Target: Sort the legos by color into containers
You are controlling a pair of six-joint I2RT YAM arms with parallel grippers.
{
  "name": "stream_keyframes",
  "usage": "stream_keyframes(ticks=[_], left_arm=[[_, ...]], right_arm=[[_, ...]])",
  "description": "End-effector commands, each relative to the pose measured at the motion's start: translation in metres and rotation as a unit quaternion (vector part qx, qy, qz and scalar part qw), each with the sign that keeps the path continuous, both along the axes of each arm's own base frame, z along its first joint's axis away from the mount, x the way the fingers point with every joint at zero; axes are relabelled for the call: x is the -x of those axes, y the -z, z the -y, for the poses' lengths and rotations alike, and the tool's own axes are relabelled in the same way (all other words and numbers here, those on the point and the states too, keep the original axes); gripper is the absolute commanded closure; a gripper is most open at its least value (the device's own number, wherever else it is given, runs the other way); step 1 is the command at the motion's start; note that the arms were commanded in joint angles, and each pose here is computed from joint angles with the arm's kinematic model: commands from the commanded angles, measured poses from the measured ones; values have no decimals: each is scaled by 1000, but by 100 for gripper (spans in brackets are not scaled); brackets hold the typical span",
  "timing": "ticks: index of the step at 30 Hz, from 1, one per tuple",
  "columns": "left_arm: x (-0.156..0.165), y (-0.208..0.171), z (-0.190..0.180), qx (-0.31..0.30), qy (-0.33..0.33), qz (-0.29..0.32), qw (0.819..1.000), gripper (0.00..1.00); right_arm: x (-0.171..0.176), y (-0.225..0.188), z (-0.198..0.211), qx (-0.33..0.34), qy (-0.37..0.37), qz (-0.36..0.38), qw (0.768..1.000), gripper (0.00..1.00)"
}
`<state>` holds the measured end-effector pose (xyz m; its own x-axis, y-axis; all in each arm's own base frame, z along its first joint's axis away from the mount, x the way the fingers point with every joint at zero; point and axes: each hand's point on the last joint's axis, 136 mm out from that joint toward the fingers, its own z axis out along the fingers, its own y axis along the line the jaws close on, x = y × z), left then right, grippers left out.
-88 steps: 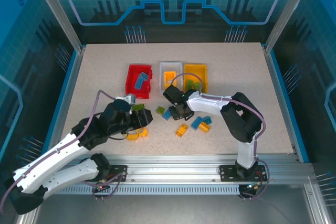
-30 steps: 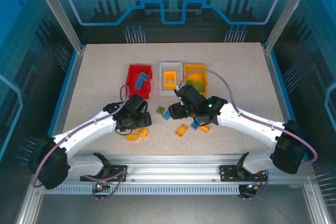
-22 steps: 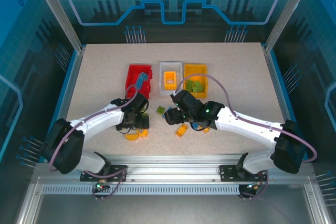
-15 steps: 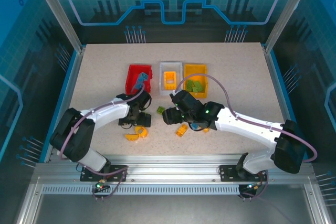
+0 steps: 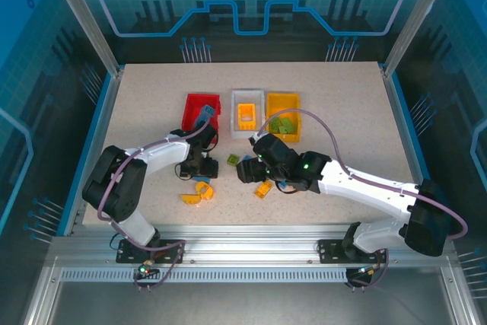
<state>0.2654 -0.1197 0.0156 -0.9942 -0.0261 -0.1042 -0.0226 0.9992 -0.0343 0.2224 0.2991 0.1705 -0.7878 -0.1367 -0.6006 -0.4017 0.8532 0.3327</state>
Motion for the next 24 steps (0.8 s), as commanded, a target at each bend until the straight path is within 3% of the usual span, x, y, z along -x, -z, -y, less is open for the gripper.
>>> stream_keyframes(ticks=[1,7,10,13,18,24], left_arm=[[7,-3,5,27,-9,-8,1000,27],[14,0,3,26,-11,-14,1000,24],[14,-1,5,31,-14,-13,999,30],[12,-7,6,35,-17,-2,999,42],[11,-39,8,48,-20,30,998,48],[3,-96,4,56,-20,80,995,45]], right_arm=[[1,-4,3,-6,8,5,1000,29],[1,-2,4,-7,10,3,1000,29],[1,-2,4,-6,11,3,1000,29],[1,-2,5,-6,13,3,1000,29],[1,-10,6,-15,11,13,1000,29],[-1,-38,2,-49,-2,51,997,30]])
